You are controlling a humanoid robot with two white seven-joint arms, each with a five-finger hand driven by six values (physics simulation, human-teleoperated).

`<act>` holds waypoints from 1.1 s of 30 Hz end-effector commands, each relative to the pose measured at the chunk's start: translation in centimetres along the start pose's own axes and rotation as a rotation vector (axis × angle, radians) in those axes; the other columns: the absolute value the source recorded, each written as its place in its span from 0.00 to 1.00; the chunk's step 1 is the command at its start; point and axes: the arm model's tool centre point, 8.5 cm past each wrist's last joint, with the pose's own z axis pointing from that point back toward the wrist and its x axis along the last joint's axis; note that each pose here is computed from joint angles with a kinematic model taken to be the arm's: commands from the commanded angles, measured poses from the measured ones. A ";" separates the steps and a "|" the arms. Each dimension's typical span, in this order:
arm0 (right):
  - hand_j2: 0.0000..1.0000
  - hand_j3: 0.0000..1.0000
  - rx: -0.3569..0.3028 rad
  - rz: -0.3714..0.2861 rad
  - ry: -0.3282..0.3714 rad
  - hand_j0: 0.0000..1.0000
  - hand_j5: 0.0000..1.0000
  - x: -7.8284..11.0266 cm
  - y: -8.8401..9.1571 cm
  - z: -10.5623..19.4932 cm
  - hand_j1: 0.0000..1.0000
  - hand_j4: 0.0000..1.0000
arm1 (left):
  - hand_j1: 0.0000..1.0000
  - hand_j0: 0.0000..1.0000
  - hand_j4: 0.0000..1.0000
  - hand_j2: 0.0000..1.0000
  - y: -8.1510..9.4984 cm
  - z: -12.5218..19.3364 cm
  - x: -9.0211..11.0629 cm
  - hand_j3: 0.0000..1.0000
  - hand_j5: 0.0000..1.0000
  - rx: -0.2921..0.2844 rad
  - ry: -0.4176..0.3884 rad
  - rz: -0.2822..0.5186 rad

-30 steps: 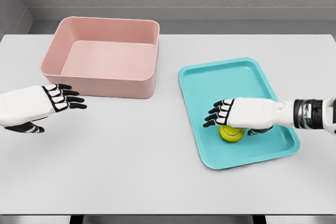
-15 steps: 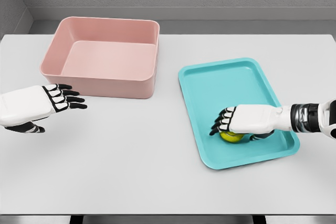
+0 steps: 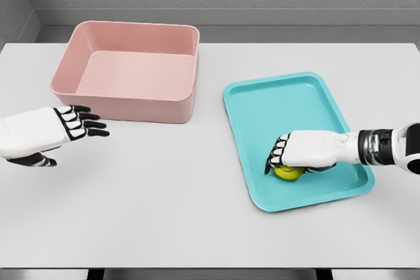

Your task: Put the tennis from the blue tray into the pink basket with both arms

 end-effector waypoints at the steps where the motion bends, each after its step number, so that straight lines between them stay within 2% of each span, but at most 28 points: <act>1: 0.67 0.67 -0.004 -0.003 0.002 0.67 0.67 0.0 -0.1 0.0 0.67 0.67 | 1.00 1.00 1.00 1.00 0.1 0.0 0.0 1.00 1.00 0.004 0.001 0.004; 5: 0.60 0.60 -0.008 -0.004 0.005 0.60 0.60 -0.1 -0.2 0.1 0.60 0.60 | 1.00 1.00 1.00 1.00 0.0 0.0 0.0 1.00 1.00 0.003 0.000 0.005; 17: 0.53 0.53 -0.044 0.003 0.025 0.53 0.53 -0.7 -1.3 1.1 0.53 0.53 | 1.00 1.00 1.00 1.00 0.0 0.0 0.0 1.00 1.00 0.005 0.000 0.007; 18: 0.53 0.53 -0.067 0.012 0.042 0.53 0.53 -1.0 -2.1 1.7 0.53 0.53 | 1.00 1.00 1.00 1.00 0.0 0.0 0.0 1.00 1.00 0.004 -0.001 0.008; 21: 0.53 0.53 -0.089 0.012 0.037 0.53 0.53 -0.9 -2.7 2.0 0.53 0.53 | 1.00 1.00 1.00 1.00 -0.1 0.0 0.0 1.00 1.00 0.002 -0.001 0.008; 26: 0.53 0.53 -0.146 0.085 0.010 0.53 0.53 0.5 -5.5 2.1 0.53 0.53 | 1.00 1.00 1.00 1.00 -0.1 0.0 0.0 1.00 1.00 0.003 -0.001 0.009; 33: 0.52 0.52 -0.217 0.114 -0.054 0.52 0.52 1.8 -7.9 -0.3 0.52 0.52 | 1.00 1.00 1.00 1.00 -0.1 0.0 0.0 1.00 1.00 0.002 -0.001 0.008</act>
